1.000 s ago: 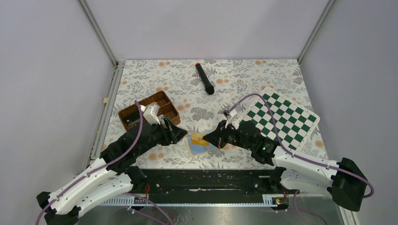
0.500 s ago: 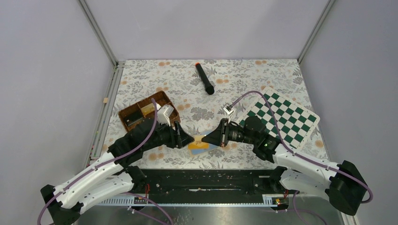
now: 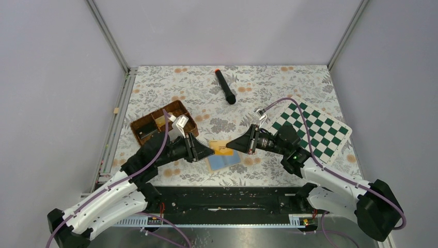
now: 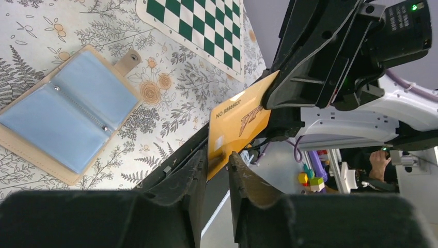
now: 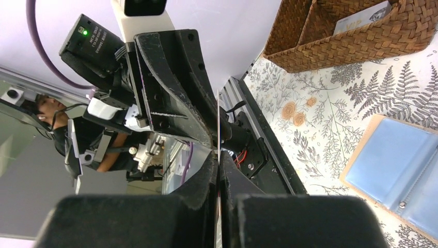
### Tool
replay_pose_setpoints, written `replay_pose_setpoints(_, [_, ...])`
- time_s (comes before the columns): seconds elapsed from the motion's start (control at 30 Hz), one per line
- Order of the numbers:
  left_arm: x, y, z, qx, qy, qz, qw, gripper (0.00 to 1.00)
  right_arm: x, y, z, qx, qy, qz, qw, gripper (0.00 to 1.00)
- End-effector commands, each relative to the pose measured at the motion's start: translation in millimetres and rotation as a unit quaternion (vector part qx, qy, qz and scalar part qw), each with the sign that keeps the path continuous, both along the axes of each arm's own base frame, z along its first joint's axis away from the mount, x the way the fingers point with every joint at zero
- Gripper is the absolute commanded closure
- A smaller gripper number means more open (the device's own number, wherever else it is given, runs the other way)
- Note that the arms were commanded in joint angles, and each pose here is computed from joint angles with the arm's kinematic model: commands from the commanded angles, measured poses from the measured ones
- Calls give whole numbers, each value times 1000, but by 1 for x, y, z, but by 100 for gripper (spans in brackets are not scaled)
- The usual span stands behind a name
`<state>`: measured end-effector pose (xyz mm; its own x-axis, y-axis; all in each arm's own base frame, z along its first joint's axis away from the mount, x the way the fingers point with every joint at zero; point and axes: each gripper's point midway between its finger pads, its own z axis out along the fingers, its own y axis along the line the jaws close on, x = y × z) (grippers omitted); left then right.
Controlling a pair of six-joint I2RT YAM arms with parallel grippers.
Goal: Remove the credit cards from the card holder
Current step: Remove the credit card from the card holder.
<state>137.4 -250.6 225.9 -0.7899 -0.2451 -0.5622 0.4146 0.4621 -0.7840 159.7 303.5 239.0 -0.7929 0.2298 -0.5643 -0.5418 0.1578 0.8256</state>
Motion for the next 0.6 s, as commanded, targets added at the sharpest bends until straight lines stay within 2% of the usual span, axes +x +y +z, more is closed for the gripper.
replay_pose_setpoints(0.0, [4,-3,28,-60,-15,-1,998,80,-1,1,16,36,-2,17,999,100])
replay_pose_setpoints(0.07, [7,0,29,-65,-11,8,998,80,-2,1,15,40,0,22,999,100])
replay_pose_setpoints(0.2, [10,3,28,-74,-4,15,997,71,-1,1,11,36,3,24,999,100])
replay_pose_setpoints(0.27, [9,2,28,-80,-2,9,997,71,-1,1,10,38,7,26,999,100])
replay_pose_setpoints(0.5, [8,4,25,-85,0,6,996,83,2,0,13,45,11,23,999,99])
replay_pose_setpoints(0.57, [9,4,24,-88,1,8,996,89,3,0,13,45,13,22,999,99])
